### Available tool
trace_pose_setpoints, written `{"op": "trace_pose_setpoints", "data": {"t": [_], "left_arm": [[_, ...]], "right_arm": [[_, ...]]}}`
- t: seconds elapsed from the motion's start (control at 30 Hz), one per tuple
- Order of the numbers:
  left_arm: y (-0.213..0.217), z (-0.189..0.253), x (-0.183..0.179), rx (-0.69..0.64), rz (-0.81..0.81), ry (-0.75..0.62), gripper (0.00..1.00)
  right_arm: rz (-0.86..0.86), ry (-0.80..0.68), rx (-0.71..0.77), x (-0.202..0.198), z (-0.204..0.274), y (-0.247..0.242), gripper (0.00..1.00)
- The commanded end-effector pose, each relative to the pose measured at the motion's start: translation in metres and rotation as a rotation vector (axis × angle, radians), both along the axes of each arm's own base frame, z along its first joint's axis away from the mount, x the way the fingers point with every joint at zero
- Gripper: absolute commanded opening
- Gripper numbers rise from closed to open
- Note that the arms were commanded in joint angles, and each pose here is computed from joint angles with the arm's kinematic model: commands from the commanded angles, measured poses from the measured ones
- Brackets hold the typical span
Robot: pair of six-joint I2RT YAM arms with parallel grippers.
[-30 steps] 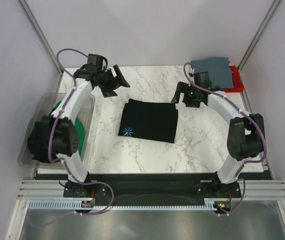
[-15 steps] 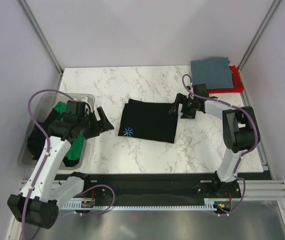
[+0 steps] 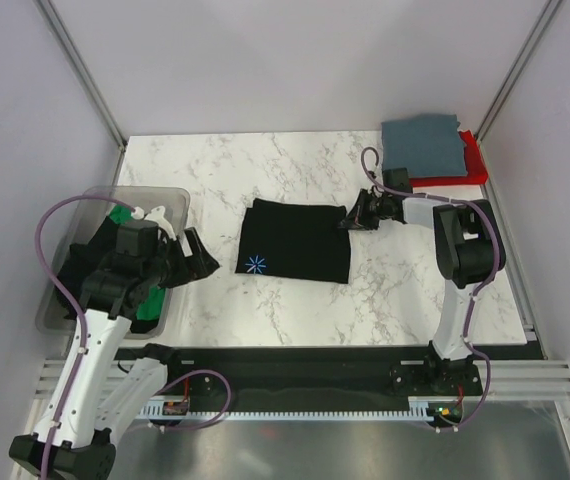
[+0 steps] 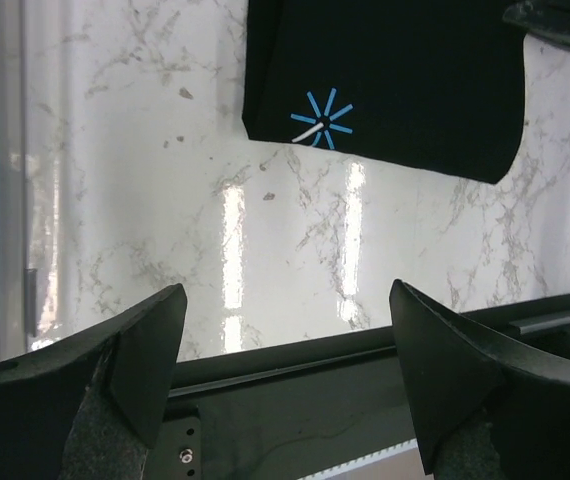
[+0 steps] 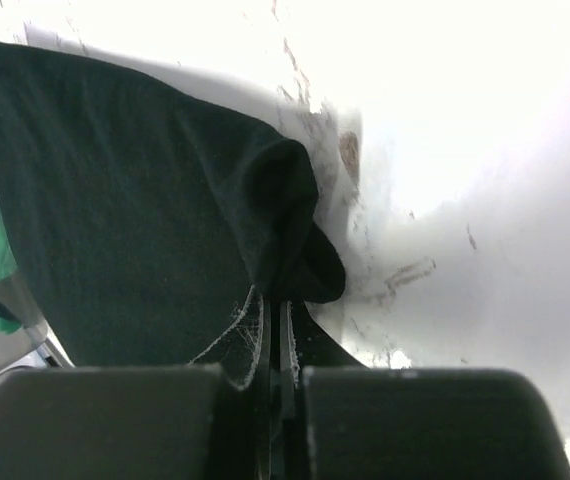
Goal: Fold and stack the t-shirts
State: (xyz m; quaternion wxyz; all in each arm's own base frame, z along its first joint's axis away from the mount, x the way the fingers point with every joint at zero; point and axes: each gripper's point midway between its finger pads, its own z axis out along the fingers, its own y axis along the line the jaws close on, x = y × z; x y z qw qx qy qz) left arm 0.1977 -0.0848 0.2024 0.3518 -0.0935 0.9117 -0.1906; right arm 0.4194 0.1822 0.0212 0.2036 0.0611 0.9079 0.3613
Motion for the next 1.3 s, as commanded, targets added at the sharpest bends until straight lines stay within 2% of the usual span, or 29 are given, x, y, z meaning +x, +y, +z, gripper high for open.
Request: {"op": "trace_pose_setpoints", "data": {"t": [0.0, 0.03, 0.07, 0.13, 0.17, 0.37, 0.7, 0.93, 1.27], "left_arm": [[-0.021, -0.005, -0.003, -0.06, -0.138, -0.025, 0.89], [-0.024, -0.005, -0.005, -0.071, -0.157, -0.029, 0.89], [-0.024, -0.002, -0.007, -0.076, -0.165, -0.045, 0.89], [-0.024, -0.003, -0.007, -0.08, -0.156, -0.05, 0.89], [-0.023, -0.003, -0.007, -0.078, -0.152, -0.051, 0.89], [-0.019, 0.0, -0.007, -0.075, -0.122, -0.069, 0.87], [-0.011, 0.0, -0.003, -0.085, -0.08, -0.079, 0.86], [-0.012, -0.01, -0.001, -0.081, -0.084, -0.03, 0.85], [-0.011, -0.015, 0.0, -0.075, -0.077, -0.008, 0.84]], "right_arm": [[0.043, -0.123, -0.074, 0.031, 0.035, -0.006, 0.0], [0.032, -0.097, -0.129, 0.03, 0.036, -0.014, 0.0], [0.029, -0.151, -0.157, 0.045, 0.057, -0.017, 0.0], [0.04, -0.158, -0.235, 0.048, 0.067, -0.027, 0.0], [0.011, -0.202, -0.284, 0.062, 0.083, -0.035, 0.0], [-0.03, -0.318, -0.495, 0.09, 0.138, -0.07, 0.0], [-0.128, -0.508, -0.705, 0.125, 0.226, -0.111, 0.0], [-0.172, -0.617, -0.716, 0.147, 0.269, -0.131, 0.0], [-0.211, -0.738, -0.708, 0.15, 0.325, -0.153, 0.0]]}}
